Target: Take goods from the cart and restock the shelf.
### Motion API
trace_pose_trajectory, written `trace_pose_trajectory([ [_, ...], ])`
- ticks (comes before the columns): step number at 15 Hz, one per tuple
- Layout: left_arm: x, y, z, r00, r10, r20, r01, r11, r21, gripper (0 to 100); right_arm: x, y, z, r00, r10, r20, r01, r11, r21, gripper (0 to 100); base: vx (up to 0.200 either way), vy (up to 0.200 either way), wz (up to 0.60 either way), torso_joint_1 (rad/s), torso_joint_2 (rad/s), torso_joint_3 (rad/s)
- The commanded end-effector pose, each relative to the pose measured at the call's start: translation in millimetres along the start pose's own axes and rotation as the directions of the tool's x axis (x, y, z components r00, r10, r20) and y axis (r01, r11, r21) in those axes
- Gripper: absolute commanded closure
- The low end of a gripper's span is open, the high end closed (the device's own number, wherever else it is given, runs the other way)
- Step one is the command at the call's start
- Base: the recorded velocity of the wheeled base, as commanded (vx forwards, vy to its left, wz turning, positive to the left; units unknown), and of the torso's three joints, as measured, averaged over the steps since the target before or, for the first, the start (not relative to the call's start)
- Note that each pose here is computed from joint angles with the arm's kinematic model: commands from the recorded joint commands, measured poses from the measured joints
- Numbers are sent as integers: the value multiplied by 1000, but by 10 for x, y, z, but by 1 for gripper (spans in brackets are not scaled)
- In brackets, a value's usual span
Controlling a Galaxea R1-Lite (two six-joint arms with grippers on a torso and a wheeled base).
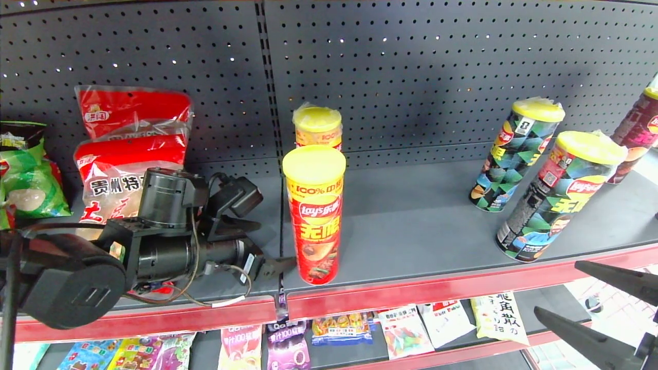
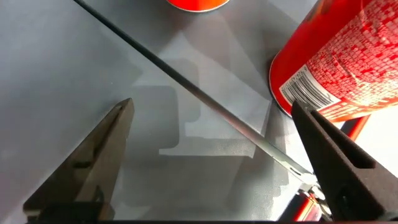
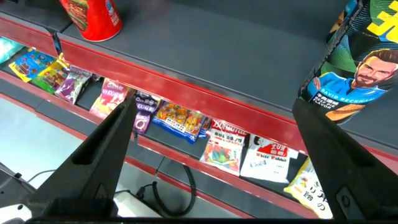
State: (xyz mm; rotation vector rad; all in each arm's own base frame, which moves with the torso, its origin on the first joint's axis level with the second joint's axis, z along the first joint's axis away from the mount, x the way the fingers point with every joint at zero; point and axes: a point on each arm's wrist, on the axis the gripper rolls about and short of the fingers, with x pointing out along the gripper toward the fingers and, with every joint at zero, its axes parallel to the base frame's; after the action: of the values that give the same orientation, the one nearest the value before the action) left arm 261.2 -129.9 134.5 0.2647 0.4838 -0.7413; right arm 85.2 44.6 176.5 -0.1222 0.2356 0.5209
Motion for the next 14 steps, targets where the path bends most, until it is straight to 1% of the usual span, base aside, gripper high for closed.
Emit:
trace_pose_trajectory([
  [1,-93,2,2,1000,20,11,-20,1000,-2,0,4,1,-18,1000,1,-7,-1,1000,0,0,0,0,0,0,0,0],
  [3,-422,-14,-32,996,73,46,-72,997,-18,0,-23,8,-99,1000,2,-21,-2,1000,1,0,0,0,0,0,0,0],
  [4,-652,-31,-98,992,106,67,-105,994,-27,0,-65,13,-142,1000,3,-15,-3,1000,0,0,0,0,0,0,0,0],
  [5,-931,-81,-205,985,143,96,-139,989,-45,0,-107,18,-209,1000,2,-17,-2,1000,1,0,0,0,0,0,0,0],
  [6,-1206,-157,-315,974,185,134,-177,981,-75,0,-153,24,-275,1000,0,-14,0,1000,1,0,0,0,0,0,0,0],
  [7,-1447,-252,-461,960,235,154,-219,969,-111,0,-214,31,-338,1000,-1,-4,1,1000,0,0,0,0,0,0,0,0],
  [8,-1655,-331,-625,938,319,137,-297,942,-157,0,-286,34,-386,1000,-13,-5,13,1000,1,0,0,0,0,0,0,0],
  [9,-1823,-392,-762,905,415,91,-390,896,-212,0,-372,31,-429,999,-42,-24,42,999,4,0,0,0,0,0,0,0],
  [10,-2011,-484,-889,871,490,32,-458,835,-306,0,-479,6,-488,985,-150,-88,152,988,14,0,0,0,0,0,0,0],
  [11,-2127,-570,-951,866,499,12,-462,811,-358,0,-561,-2,-522,967,-216,-134,221,975,25,0,0,0,0,0,0,0],
  [12,-2186,-613,-985,862,506,3,-468,800,-375,0,-609,-3,-523,958,-247,-144,254,967,32,0,0,0,0,0,0,0],
  [13,-2269,-693,-1093,844,535,-31,-503,770,-393,0,-684,-2,-510,938,-308,-160,318,947,46,0,0,0,0,0,0,0],
  [14,-2290,-733,-1188,827,559,-63,-531,737,-418,0,-717,3,-550,916,-357,-185,373,926,57,0,0,0,0,0,0,0],
])
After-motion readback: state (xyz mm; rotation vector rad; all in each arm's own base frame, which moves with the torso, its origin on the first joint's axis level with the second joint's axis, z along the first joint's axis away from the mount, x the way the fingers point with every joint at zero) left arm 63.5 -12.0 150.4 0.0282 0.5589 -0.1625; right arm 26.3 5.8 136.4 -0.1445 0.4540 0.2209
